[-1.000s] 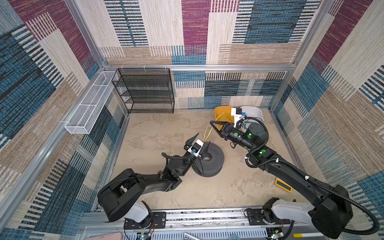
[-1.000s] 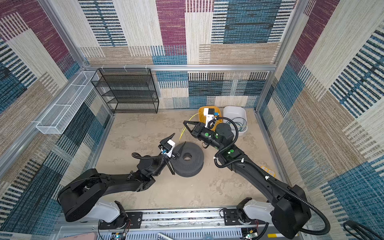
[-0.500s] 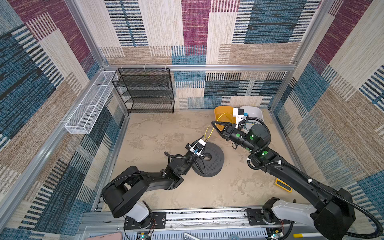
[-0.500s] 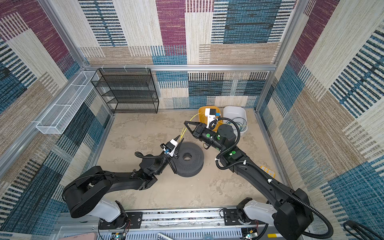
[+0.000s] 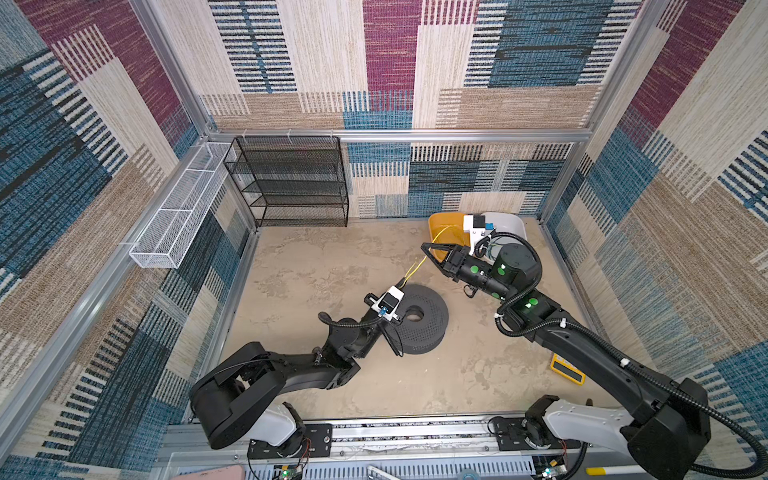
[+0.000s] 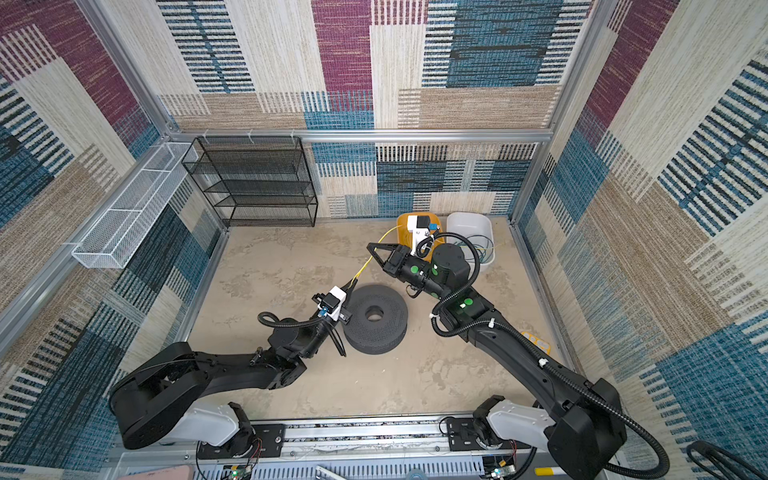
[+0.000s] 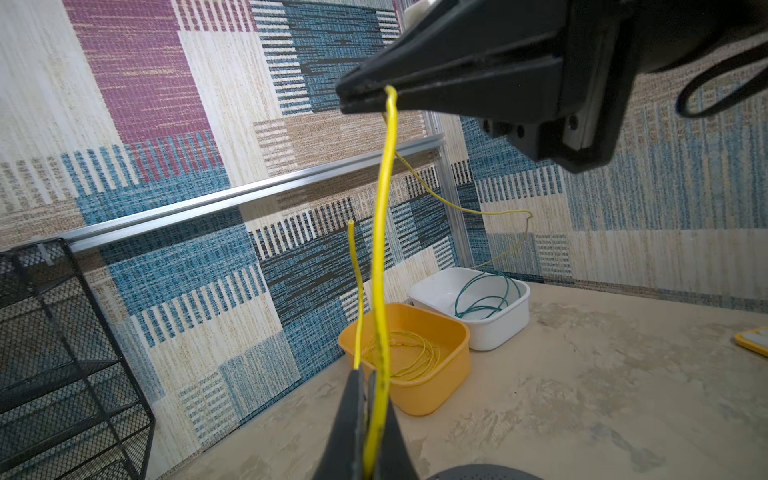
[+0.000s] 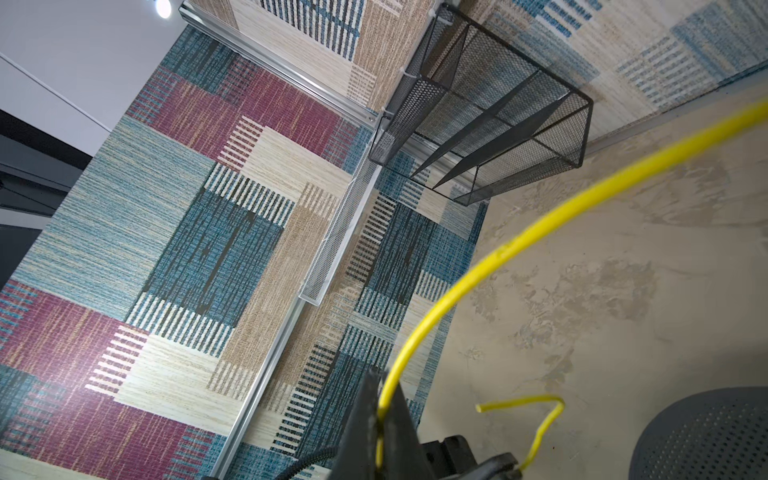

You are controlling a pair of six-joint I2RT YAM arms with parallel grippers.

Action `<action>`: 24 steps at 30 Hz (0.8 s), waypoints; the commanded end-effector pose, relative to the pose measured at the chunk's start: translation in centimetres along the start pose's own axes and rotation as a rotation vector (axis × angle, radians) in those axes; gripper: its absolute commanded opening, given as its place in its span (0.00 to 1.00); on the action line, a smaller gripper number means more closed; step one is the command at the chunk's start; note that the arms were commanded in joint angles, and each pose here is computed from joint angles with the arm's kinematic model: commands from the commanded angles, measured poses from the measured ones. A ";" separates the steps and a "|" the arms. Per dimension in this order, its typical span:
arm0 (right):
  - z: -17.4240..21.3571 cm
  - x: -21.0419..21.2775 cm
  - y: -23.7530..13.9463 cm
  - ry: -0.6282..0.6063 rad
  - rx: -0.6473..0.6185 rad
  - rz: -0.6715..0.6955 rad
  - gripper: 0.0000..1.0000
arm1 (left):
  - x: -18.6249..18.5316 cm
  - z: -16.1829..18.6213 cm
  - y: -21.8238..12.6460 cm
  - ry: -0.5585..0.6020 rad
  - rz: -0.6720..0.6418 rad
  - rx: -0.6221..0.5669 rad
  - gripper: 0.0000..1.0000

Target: Wrap the cables

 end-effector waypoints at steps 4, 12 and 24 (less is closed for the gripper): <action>-2.5 0.5 1.5 -0.147 -0.116 0.030 0.00 | 0.8 -0.7 -0.8 -0.135 0.165 0.358 0.00; -4.7 -1.1 3.8 -0.222 -0.118 0.090 0.00 | 0.5 -1.9 -1.1 -0.206 0.404 0.681 0.00; -3.9 -3.3 4.3 -0.203 0.019 0.113 0.54 | 0.7 -3.5 2.2 -0.511 0.525 0.938 0.00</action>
Point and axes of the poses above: each gripper's point midway between its finger pads, its own y axis out along the fingers, its own x axis along the line the jaws close on, z = x × y, the point moved 10 cm from there along -y, back along the fingers, and after that the axes turned 12 degrees about y, right-handed, at the moved point
